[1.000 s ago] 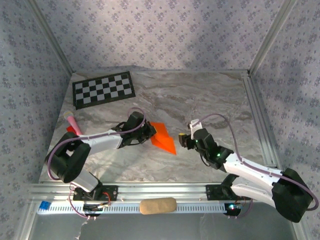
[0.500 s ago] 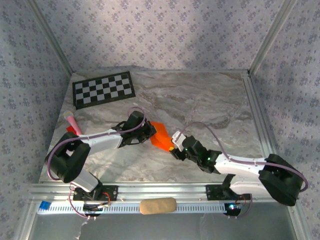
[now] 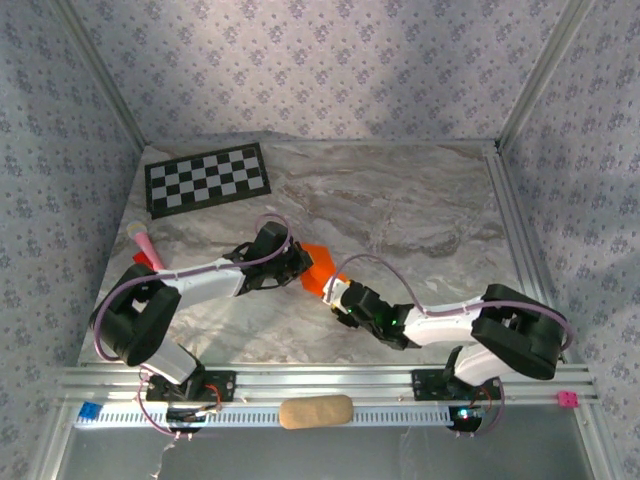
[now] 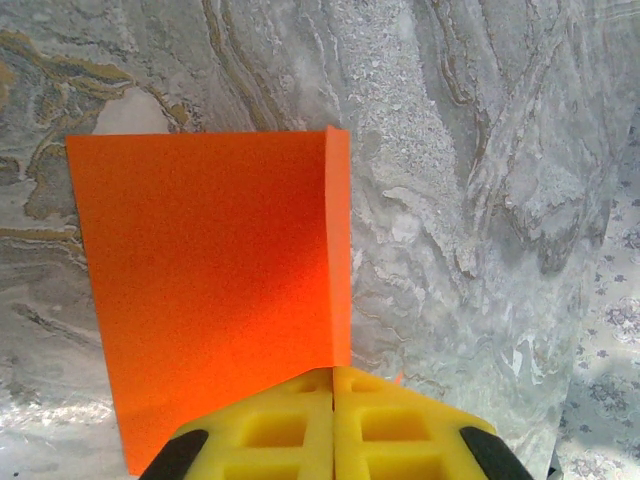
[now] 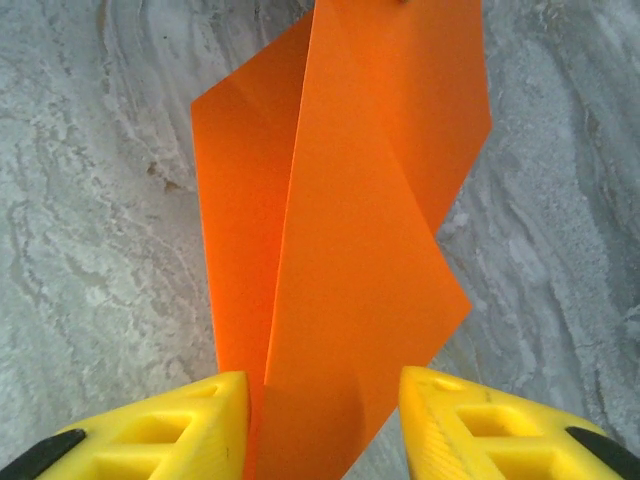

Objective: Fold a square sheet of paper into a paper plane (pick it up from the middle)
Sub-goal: Fourth fold the wing at the center of the table.

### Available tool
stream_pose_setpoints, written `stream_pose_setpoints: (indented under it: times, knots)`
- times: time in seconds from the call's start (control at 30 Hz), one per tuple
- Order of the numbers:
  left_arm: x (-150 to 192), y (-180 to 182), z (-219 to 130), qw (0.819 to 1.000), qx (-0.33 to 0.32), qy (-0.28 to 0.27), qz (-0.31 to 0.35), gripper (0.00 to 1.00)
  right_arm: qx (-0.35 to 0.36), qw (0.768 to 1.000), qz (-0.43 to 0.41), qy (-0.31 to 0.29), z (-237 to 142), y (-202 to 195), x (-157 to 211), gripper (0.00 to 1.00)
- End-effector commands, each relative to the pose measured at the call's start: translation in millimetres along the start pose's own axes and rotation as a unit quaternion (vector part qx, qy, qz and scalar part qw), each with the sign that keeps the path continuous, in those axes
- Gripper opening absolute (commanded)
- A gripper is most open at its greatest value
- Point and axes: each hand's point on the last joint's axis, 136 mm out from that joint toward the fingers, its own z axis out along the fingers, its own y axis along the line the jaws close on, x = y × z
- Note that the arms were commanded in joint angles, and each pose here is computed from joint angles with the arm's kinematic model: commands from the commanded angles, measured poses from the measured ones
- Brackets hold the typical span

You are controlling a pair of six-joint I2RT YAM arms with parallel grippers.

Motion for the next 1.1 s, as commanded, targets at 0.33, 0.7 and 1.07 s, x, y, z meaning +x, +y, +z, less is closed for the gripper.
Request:
stream_pose_setpoints:
  times: [0.33,0.7,1.07]
  knots:
    - [-5.6,-11.9,-9.7,1.000,0.011,-0.013,0.001,0.09,0.014,1.000,0.016,-0.020,12.3,0.8,-21.3,0.30]
    - [-6.9,-10.6,-9.8,1.000,0.008,-0.017,0.000,0.10,0.004,0.999,0.042,-0.027,10.5,2.5,-21.8,0.26]
    - [-7.0,-9.4,-9.0,1.000,0.005,-0.017,-0.002,0.10,-0.003,0.997,0.071,-0.026,11.3,1.3,-16.5,0.20]
